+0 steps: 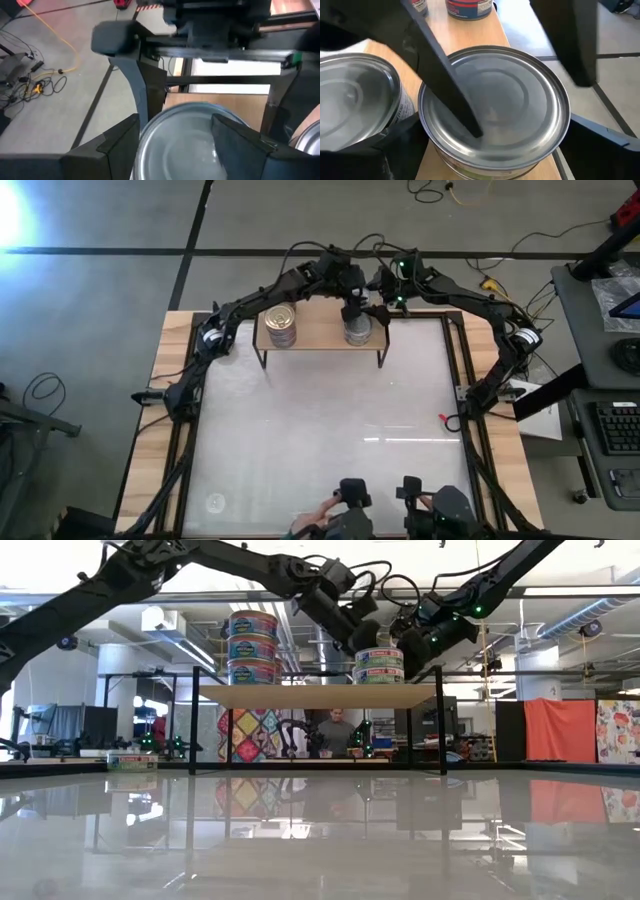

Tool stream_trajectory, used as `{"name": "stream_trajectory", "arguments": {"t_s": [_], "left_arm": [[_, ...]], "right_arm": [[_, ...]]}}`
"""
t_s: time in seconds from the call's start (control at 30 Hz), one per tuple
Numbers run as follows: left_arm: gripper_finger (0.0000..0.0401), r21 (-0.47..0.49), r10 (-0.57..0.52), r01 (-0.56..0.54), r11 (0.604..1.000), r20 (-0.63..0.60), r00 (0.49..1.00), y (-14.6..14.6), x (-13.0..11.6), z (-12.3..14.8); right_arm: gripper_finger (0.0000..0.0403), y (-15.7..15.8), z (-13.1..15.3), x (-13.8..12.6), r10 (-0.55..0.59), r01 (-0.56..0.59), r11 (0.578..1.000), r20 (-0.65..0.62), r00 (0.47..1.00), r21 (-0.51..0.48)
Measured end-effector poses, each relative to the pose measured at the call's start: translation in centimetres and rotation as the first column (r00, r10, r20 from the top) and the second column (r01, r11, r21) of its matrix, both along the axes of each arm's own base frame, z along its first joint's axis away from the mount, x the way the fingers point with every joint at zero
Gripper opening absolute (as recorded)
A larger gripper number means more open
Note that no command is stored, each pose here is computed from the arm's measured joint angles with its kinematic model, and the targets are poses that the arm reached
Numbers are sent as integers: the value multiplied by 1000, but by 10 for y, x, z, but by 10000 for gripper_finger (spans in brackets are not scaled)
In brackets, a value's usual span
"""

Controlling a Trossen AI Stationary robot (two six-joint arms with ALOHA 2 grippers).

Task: Stack canned seafood by type on shelf
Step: Stack the green tuna can on top of the other green tuna on the shelf

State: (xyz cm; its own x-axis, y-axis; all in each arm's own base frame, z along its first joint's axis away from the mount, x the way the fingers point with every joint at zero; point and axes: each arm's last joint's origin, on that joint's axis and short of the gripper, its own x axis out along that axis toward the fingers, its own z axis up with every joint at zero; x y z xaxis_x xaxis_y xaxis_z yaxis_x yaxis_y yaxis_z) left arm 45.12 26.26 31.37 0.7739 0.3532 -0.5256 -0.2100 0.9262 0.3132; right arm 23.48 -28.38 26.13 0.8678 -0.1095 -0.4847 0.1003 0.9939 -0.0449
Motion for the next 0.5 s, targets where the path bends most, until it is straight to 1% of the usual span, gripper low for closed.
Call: {"name": "stream_trajectory", "arguments": {"t_s": [0.17, 0.5], "left_arm": [[229, -5, 2, -2, 1000, -8, 1000, 0, -1, -1], [229, -9, 21, -21, 1000, -38, 999, 1, -3, -3]], "right_arm": [[395, 0, 0, 1, -5, 5, 1000, 6, 1000, 1], [399, -2, 5, 2, -22, 22, 1000, 4, 1000, -4]]}}
